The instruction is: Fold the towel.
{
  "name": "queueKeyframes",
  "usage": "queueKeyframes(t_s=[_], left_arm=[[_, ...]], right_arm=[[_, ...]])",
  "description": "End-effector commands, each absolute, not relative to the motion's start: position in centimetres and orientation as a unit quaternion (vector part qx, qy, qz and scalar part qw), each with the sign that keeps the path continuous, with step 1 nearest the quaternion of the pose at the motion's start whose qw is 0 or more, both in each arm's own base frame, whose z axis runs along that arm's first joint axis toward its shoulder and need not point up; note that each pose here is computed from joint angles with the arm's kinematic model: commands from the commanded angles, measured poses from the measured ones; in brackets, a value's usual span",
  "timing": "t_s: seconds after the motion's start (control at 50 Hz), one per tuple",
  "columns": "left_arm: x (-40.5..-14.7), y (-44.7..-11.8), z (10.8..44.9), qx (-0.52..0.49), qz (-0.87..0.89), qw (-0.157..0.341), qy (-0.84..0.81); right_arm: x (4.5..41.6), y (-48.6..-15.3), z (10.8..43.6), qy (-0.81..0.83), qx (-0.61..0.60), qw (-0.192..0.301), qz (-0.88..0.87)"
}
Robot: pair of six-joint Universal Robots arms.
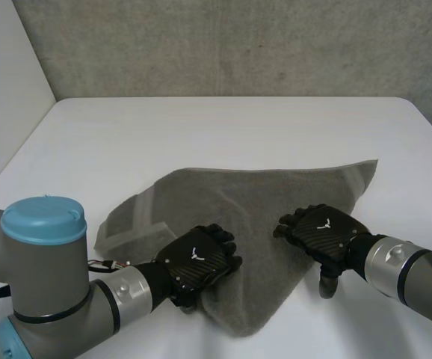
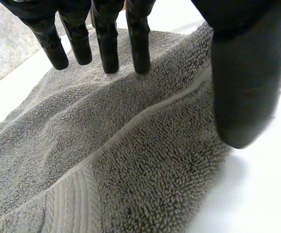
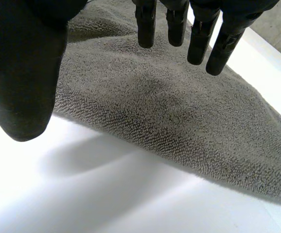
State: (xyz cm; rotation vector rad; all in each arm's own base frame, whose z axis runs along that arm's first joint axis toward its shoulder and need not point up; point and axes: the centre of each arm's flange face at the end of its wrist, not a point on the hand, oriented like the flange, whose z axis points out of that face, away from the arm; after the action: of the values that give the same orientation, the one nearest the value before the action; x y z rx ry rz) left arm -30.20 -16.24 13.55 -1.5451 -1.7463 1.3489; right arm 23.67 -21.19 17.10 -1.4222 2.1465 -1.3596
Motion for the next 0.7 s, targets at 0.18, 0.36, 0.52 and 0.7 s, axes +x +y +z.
queueKeyframes(t_s=[0.18,0.36,0.52,0.7], left_arm=[[-30.85,-15.61,13.2,-0.562,0.483,0.231,-0.63],[-30.97,-15.7,13.22,-0.541,0.478,0.248,-0.646],[-30.91,-15.54,12.96,-0.541,0.469,0.25,-0.652],[-30.66,-15.5,12.75,-0.54,0.465,0.248,-0.656]], right_arm=[[23.06,-21.25,16.71,0.741,-0.477,0.117,-0.458],[23.0,-21.02,16.5,0.744,-0.476,0.119,-0.454],[22.97,-20.89,16.38,0.745,-0.476,0.12,-0.451],[22.97,-20.85,16.39,0.745,-0.476,0.121,-0.451]])
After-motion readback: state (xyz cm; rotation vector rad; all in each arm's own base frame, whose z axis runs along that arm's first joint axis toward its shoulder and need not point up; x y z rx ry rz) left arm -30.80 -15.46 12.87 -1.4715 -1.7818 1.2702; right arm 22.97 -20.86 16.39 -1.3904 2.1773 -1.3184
